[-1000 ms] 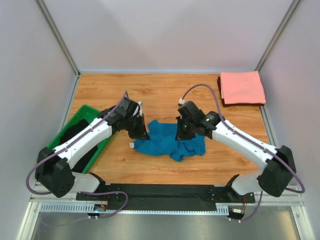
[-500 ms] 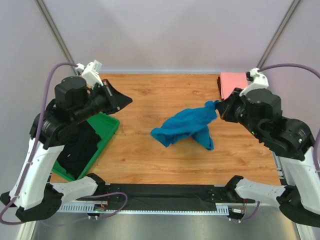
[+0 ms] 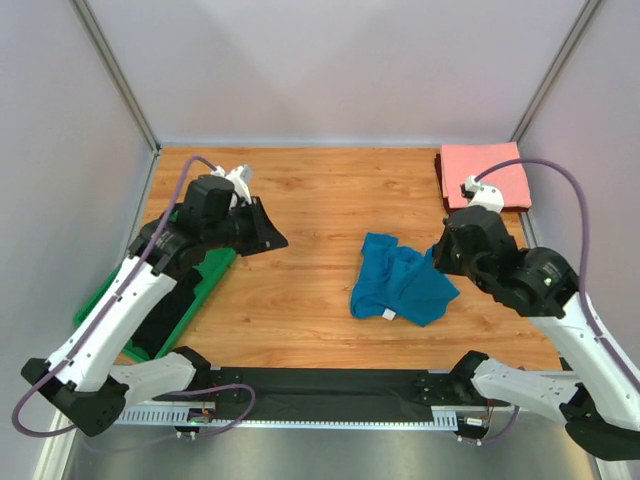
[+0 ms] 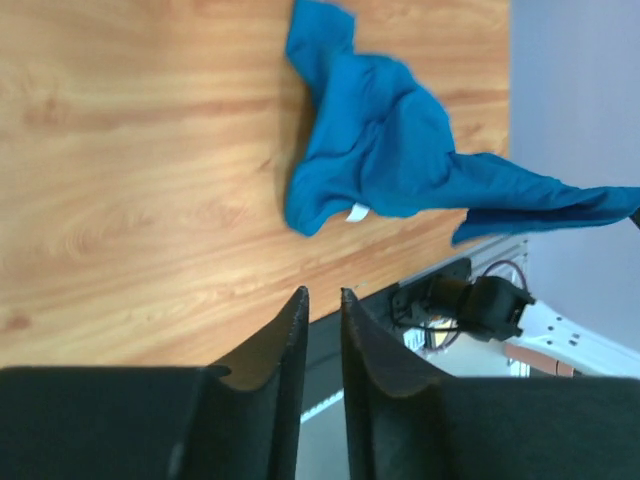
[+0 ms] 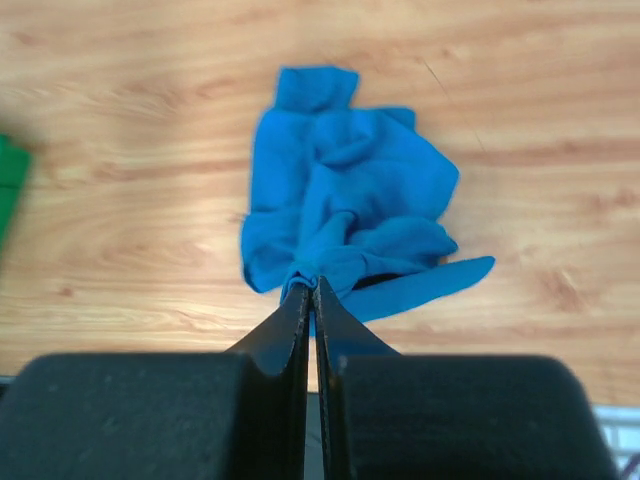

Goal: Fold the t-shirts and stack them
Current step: Move the tshirt to the center of the board, then flatten the tshirt out

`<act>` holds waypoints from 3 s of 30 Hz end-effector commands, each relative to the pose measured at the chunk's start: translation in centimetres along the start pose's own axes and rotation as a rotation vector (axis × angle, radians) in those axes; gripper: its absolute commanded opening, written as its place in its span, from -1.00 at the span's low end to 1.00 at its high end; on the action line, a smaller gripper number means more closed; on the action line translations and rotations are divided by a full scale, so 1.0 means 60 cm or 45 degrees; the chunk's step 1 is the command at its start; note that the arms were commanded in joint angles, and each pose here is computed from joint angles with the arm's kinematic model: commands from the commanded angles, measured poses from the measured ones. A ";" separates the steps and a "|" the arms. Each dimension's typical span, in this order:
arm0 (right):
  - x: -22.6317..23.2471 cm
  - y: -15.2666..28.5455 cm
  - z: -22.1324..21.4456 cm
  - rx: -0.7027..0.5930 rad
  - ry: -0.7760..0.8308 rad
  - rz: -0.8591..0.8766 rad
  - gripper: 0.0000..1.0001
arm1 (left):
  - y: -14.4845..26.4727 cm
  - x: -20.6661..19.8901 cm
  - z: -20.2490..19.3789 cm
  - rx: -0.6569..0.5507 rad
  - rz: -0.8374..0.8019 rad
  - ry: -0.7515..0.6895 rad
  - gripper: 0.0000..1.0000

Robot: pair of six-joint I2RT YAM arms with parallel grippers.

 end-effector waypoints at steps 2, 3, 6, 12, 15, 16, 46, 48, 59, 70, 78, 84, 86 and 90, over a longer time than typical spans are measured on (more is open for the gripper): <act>-0.063 -0.010 -0.031 -0.002 -0.066 -0.178 -0.99 | -0.047 0.013 -0.050 0.095 -0.055 0.043 -0.29; -0.071 -0.008 -0.036 0.005 -0.071 -0.196 -0.99 | -0.060 0.018 -0.062 0.123 -0.060 0.055 -0.24; -0.080 -0.001 -0.050 0.041 -0.108 -0.203 -0.99 | -0.120 0.030 -0.109 0.226 -0.099 0.102 -0.12; -0.110 0.008 -0.074 0.081 -0.106 -0.229 -0.99 | -0.242 0.009 -0.191 0.411 -0.213 0.100 -0.02; -0.110 0.012 -0.082 0.103 -0.114 -0.198 -0.99 | -0.295 -0.015 -0.223 0.493 -0.253 0.054 0.02; -0.109 0.013 -0.084 0.110 -0.120 -0.188 -0.99 | -0.321 -0.008 -0.248 0.560 -0.230 0.061 0.02; 0.124 0.093 0.297 -0.602 -0.066 0.038 -0.99 | -0.160 -0.119 0.244 0.028 -0.177 0.090 -1.00; 0.130 0.101 0.301 -0.596 -0.086 0.071 -0.99 | -0.163 -0.112 0.231 0.059 -0.218 0.109 -1.00; -0.011 0.031 -0.053 0.205 -0.241 0.070 -0.99 | -0.169 0.032 -0.003 0.488 0.039 0.071 -1.00; -0.101 -0.004 -0.266 0.709 -0.351 -0.111 -0.99 | -0.175 0.129 -0.282 0.828 0.119 0.173 -0.99; -0.072 -0.012 -0.293 0.834 -0.374 -0.021 -0.99 | -0.146 0.167 -0.265 0.815 0.336 0.075 -0.08; -0.094 -0.011 -0.302 0.816 -0.404 -0.069 -0.99 | -0.134 0.142 -0.224 0.722 0.280 0.045 -0.03; -0.092 -0.010 -0.304 0.823 -0.418 -0.063 -0.99 | -0.129 0.121 -0.225 0.722 0.195 0.064 -0.03; -0.062 -0.015 -0.292 0.817 -0.433 0.022 -0.99 | -0.118 0.022 -0.201 0.543 -0.110 -0.025 0.00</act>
Point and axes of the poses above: each gripper's point midway between its finger pads, its own y axis back along the fingers, its own x axis along the line the jaws close on, z = x × y, the point moved 1 cm from there along y, back along the fingers, and after that the axes turned 15 degrees about -y, right-handed, at the moved point
